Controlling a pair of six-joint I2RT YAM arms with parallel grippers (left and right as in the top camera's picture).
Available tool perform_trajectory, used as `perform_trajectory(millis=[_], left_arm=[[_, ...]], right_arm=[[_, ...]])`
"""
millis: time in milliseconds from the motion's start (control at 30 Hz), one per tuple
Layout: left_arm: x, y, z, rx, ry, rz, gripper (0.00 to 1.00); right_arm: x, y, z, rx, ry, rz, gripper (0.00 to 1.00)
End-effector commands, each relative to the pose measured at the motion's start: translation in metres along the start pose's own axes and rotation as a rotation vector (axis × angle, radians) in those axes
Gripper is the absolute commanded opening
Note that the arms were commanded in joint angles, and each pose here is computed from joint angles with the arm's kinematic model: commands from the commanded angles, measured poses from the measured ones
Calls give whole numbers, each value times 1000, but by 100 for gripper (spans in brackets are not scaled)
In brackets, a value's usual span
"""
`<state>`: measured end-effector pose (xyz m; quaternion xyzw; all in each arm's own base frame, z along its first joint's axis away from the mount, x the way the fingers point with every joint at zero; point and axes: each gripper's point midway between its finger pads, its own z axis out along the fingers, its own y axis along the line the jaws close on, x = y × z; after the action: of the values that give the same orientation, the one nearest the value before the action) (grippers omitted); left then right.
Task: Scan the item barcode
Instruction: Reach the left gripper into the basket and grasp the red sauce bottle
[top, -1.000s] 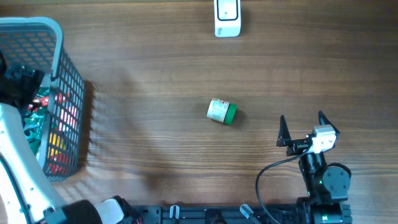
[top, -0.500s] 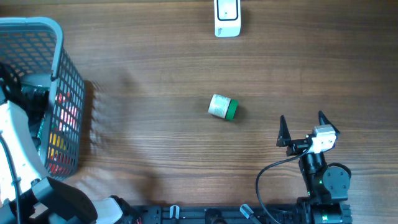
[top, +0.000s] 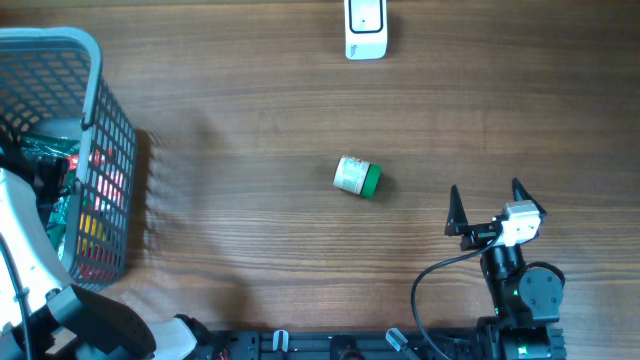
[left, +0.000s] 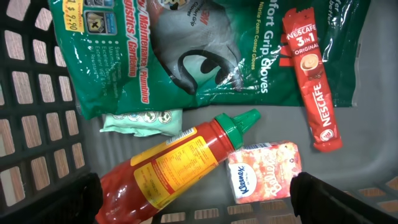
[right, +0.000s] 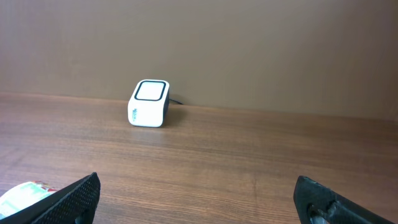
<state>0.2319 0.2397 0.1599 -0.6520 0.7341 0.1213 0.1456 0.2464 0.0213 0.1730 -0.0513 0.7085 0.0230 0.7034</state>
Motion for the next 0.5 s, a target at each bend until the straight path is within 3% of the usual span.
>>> perform_trajectory(millis=[0, 467], left_arm=[[4, 9, 13, -43, 0, -11, 100], [37, 23, 72, -83, 16, 0, 100]], right_arm=[[-1, 1, 0, -2, -5, -12, 100], [-1, 1, 0, -3, -5, -13, 100]])
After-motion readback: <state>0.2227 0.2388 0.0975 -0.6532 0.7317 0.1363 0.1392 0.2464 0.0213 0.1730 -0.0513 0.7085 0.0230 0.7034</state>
